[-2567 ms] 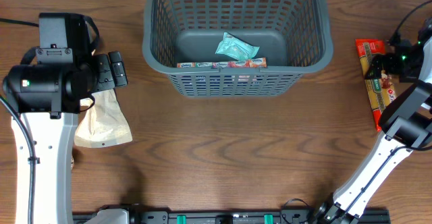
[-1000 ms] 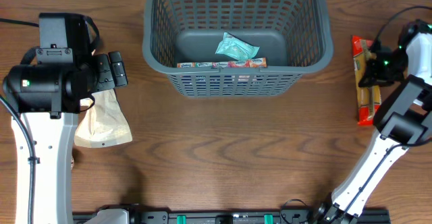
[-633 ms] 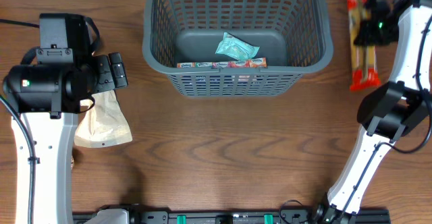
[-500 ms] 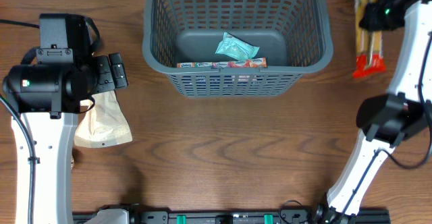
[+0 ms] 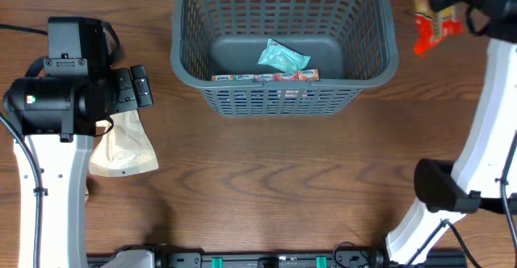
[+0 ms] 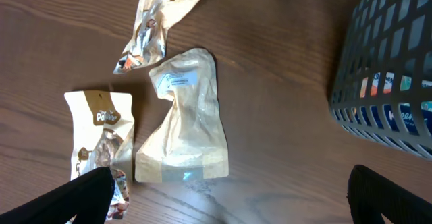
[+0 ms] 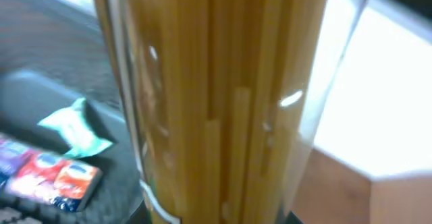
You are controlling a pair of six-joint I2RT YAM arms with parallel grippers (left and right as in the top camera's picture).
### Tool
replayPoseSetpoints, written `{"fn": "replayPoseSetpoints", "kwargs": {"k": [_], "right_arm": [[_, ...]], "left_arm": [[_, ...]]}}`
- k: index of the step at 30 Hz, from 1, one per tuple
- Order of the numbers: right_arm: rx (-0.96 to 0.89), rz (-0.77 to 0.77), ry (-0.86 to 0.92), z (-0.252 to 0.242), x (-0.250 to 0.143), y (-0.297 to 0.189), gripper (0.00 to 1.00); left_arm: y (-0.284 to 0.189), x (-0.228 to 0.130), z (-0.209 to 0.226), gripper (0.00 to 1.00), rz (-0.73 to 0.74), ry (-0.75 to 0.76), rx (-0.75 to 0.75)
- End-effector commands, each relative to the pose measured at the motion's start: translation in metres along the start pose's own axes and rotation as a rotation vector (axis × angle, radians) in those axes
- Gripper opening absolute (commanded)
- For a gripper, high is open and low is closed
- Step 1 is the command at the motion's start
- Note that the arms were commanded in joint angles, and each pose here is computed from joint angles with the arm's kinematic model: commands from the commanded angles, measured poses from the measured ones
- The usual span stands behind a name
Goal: Pack container
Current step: 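Lift the spaghetti package and lower it into the basket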
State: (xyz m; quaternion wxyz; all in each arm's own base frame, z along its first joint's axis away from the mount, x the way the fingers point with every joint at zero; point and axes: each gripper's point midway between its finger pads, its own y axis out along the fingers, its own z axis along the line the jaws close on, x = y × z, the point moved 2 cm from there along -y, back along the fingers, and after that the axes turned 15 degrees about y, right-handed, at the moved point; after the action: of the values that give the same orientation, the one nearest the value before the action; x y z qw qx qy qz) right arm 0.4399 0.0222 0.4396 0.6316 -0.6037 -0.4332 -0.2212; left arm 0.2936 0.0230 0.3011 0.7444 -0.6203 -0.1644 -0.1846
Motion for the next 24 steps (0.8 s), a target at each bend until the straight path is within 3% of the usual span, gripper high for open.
{"fn": "replayPoseSetpoints", "kwargs": {"k": [1, 8, 15, 24], "right_arm": [[0.209, -0.118, -0.336, 0.068, 0.021, -0.019, 0.01], [0.494, -0.156, -0.704, 0.164, 0.008, -0.004, 0.01], [0.635, -0.054, -0.859, 0.209, -0.026, 0.055, 0.01], [0.762, 0.281, -0.779, 0.212, -0.113, 0.154, 0.01]], "left_arm": [[0.0, -0.004, 0.002, 1.0, 0.017, 0.013, 0.005], [0.0, -0.006, 0.001, 1.0, 0.025, 0.014, 0.004], [0.0, -0.006, 0.001, 1.0, 0.026, 0.014, 0.004], [0.0, -0.006, 0.001, 1.0, 0.026, 0.014, 0.004]]}}
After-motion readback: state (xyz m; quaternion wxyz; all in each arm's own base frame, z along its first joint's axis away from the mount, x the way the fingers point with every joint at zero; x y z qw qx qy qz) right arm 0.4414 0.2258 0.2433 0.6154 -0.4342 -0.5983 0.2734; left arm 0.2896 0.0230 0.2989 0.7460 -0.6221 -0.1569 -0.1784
